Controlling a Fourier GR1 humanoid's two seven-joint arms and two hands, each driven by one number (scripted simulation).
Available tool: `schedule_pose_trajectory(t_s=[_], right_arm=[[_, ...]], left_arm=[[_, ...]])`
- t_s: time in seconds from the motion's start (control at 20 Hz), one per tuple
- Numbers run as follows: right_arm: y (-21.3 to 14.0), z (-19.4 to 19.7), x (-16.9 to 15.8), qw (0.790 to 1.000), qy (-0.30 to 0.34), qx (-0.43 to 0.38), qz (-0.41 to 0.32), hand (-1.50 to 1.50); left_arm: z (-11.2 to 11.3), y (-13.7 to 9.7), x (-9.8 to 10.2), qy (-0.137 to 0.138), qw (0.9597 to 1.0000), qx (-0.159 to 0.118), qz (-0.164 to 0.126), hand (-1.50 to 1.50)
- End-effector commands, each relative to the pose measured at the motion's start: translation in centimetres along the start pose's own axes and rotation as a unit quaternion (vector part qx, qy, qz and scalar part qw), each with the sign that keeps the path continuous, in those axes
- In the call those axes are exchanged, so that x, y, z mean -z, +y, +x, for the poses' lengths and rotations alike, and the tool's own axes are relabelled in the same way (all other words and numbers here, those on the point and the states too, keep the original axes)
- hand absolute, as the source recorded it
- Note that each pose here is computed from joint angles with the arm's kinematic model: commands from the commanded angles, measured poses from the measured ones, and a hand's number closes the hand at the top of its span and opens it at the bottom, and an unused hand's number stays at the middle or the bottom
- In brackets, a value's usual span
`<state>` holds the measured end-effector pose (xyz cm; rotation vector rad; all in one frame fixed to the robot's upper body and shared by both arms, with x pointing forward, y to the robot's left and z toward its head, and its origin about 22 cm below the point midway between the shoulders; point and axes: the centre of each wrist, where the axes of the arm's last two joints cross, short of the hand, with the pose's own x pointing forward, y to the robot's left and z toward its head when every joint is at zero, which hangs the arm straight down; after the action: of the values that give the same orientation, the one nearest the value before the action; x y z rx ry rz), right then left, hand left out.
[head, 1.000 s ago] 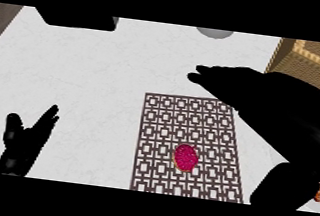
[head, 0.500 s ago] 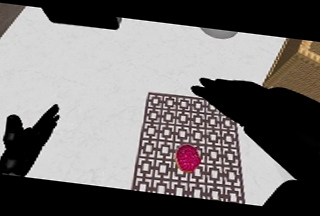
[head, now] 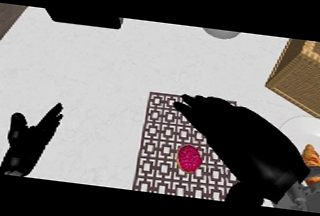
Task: Pick the cupcake from the placemat and place it in the basket
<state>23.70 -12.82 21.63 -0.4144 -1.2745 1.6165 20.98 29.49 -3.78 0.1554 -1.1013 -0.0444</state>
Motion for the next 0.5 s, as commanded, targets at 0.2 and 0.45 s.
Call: schedule_pose_trajectory(t_s=[0.2,0.45], right_arm=[[6.0,0.3,2.8,0.999,0.039,-0.026,0.018,-1.5],[7.4,-2.2,3.4,0.999,0.038,-0.011,0.018,-1.5]], left_arm=[[-2.1,-2.0,-0.4,0.041,0.9992,-0.002,-0.003,0.0],[-1.7,-1.9,-0.7,0.039,0.9992,0.0,0.001,0.0]])
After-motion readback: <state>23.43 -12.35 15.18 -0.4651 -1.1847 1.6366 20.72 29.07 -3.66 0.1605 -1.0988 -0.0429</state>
